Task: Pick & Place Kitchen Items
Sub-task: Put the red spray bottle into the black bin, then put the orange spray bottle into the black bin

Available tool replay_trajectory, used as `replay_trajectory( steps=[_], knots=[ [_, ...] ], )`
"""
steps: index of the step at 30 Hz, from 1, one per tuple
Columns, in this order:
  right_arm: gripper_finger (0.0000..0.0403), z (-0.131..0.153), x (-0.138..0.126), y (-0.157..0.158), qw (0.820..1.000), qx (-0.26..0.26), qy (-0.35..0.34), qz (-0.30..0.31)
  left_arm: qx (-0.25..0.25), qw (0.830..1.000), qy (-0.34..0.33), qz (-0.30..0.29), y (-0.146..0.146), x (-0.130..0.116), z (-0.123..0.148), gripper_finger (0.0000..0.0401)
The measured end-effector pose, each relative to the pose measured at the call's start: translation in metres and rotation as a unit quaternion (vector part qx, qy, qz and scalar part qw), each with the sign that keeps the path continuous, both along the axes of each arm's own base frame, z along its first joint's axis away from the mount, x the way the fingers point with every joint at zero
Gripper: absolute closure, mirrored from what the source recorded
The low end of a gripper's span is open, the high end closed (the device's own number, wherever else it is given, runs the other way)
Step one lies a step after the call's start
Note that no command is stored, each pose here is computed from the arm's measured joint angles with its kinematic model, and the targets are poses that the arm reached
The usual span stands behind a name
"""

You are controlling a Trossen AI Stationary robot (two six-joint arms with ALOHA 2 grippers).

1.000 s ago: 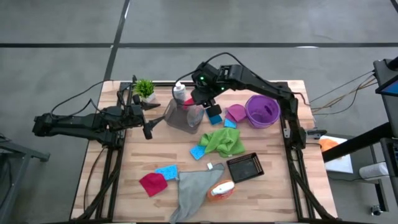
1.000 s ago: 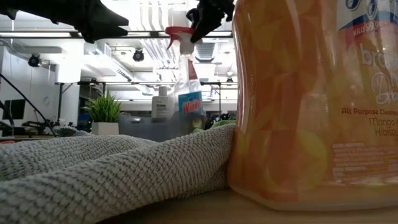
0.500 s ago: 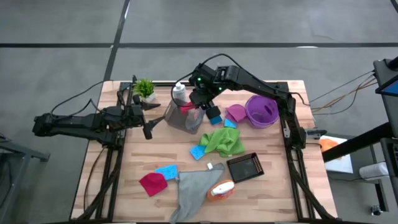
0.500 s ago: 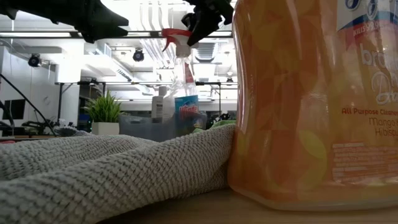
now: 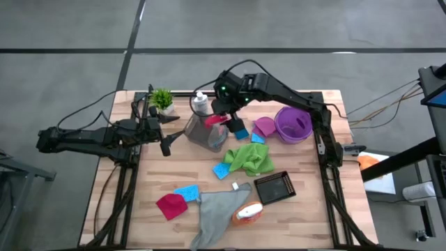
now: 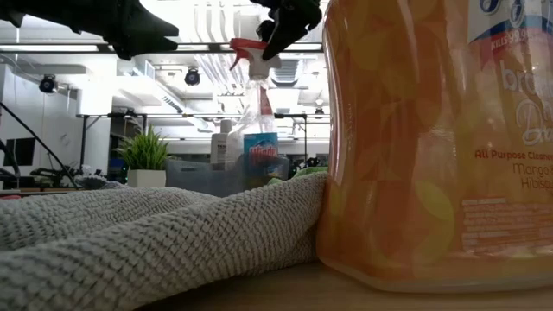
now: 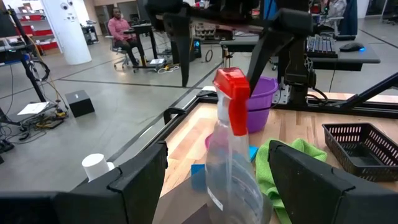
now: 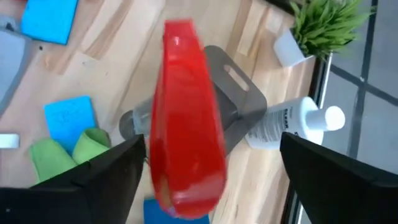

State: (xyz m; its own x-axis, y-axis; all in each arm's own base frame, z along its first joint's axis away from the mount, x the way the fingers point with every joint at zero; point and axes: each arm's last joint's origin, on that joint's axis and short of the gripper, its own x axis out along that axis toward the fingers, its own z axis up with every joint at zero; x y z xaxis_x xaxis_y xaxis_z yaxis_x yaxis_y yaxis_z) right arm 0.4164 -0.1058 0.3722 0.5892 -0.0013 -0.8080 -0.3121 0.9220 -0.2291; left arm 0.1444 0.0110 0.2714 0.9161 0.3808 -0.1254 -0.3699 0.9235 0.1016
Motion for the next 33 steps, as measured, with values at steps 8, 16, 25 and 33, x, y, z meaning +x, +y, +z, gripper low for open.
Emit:
replay_trajectory(
  steps=[8,16,25,33],
  knots=[
    [0.0085,0.032,-0.015,0.004,0.998,-0.015,-0.057,0.000,0.000,1.000,0.000,0.000,0.000,0.000,0.000,0.0123],
    [0.0145,0.073,-0.045,0.016,0.991,0.017,-0.130,0.030,0.000,1.000,0.000,0.000,0.000,0.000,0.000,0.0123],
    [0.0160,0.076,-0.045,0.053,0.988,0.051,-0.123,0.072,0.001,1.000,0.007,0.000,0.000,0.000,-0.001,0.0123],
    [0.0160,0.061,-0.035,0.103,0.995,0.012,-0.066,0.067,0.009,1.000,0.023,-0.001,0.000,-0.001,-0.004,0.0123]
  ],
)
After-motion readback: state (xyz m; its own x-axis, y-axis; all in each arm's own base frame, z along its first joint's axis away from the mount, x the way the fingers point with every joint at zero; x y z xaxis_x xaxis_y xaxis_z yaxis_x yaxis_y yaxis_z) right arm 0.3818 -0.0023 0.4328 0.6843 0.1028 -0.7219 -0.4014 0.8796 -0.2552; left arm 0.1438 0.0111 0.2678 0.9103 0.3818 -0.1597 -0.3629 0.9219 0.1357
